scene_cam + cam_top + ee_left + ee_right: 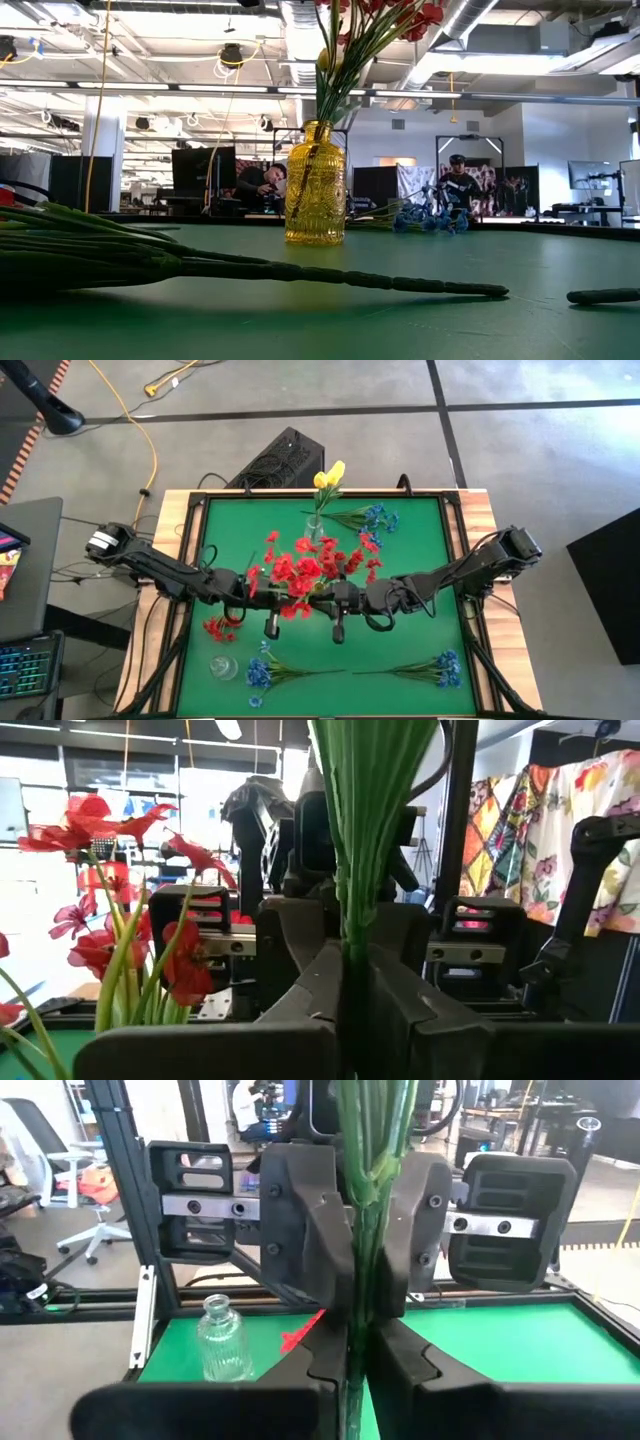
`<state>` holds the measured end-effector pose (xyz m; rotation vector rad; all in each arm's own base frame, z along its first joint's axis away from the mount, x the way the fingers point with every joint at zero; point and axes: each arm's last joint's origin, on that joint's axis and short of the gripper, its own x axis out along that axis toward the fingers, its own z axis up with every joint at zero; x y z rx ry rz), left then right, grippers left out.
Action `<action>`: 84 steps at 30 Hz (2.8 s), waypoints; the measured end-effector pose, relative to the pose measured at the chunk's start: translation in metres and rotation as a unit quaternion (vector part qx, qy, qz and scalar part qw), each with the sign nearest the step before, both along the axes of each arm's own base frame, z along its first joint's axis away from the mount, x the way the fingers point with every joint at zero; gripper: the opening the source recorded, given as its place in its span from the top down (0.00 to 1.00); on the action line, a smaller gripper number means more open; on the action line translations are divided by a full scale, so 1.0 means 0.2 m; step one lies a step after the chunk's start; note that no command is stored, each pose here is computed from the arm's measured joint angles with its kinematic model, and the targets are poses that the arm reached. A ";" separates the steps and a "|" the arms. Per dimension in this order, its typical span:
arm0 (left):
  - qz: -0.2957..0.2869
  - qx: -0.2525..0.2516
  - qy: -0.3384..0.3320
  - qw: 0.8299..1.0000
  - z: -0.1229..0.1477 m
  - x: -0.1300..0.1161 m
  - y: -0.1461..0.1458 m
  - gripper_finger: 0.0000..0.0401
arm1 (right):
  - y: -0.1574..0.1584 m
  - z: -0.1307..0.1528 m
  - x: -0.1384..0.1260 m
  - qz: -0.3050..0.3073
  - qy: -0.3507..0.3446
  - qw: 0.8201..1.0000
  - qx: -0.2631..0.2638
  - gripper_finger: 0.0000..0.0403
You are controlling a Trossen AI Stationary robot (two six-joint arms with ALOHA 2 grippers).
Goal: Sort flowers into vase by color
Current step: Put the bottom red flowers into the yellow vase
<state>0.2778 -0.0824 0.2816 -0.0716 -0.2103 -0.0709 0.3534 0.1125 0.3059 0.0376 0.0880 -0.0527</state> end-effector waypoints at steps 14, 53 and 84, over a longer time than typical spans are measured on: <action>0.003 0.007 -0.013 1.000 0.03 -0.02 0.01 0.99 | 0.02 0.07 -0.07 0.013 -0.001 1.000 -0.026 0.42; 0.157 -0.230 -0.051 0.959 -0.44 -0.05 0.33 0.99 | 0.17 0.02 -0.43 0.009 0.198 0.980 0.016 0.35; 0.075 -0.123 -0.061 0.988 -0.46 0.02 0.32 0.99 | 0.16 0.02 -0.43 0.006 0.199 0.980 0.018 0.35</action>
